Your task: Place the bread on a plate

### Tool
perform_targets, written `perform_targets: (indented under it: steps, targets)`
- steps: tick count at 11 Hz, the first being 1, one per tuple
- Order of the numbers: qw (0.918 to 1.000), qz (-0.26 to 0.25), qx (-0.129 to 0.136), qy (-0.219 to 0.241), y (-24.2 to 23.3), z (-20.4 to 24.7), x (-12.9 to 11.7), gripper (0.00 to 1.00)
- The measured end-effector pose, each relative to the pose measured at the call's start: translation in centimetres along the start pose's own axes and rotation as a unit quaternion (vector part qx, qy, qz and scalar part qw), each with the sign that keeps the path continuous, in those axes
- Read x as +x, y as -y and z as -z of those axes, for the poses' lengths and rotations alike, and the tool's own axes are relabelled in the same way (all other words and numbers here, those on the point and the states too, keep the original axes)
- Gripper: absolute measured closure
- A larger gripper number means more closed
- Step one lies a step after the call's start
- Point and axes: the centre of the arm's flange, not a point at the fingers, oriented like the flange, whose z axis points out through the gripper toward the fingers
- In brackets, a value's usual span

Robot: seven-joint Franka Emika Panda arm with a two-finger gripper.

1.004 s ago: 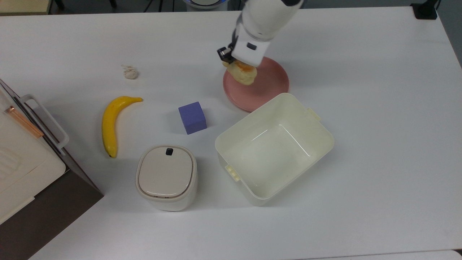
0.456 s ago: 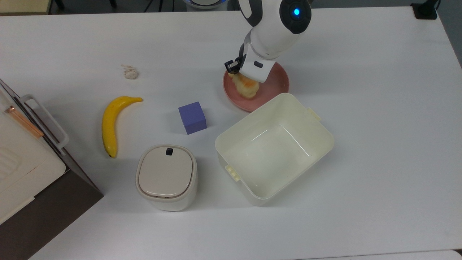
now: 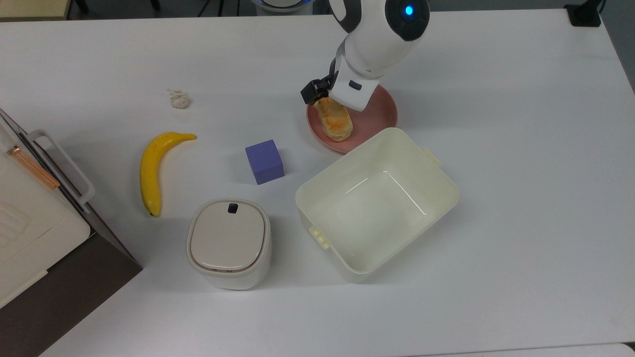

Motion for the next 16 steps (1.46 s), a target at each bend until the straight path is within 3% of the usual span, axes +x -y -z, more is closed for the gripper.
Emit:
perform_targets:
  steps: [2,3,5,7,8,10,11,12,16]
  targets:
    - [0.9974,-0.058,-0.005,-0.041,-2.3,4.2,-1.4,0.0]
    - [0.9925,-0.1,-0.004,-0.07,-5.8,7.1,-3.5,0.0]
    - [0.9761,-0.185,0.001,-0.115,-14.5,11.2,-9.4,0.0]
    - [0.9611,-0.237,0.022,-0.141,-21.0,12.7,-13.9,0.0]
    - [0.9512,-0.265,0.049,-0.151,-23.5,12.7,-15.6,0.0]
    - [0.9223,-0.312,0.123,-0.192,-28.1,13.2,-19.9,0.0]
    - [0.9089,-0.333,0.135,-0.211,-29.8,14.2,-22.2,0.0]
    - [0.9023,-0.343,0.142,-0.218,-30.6,15.5,-24.2,0.0]
    - [0.9018,-0.342,0.145,-0.221,-30.5,18.7,-26.3,0.0]
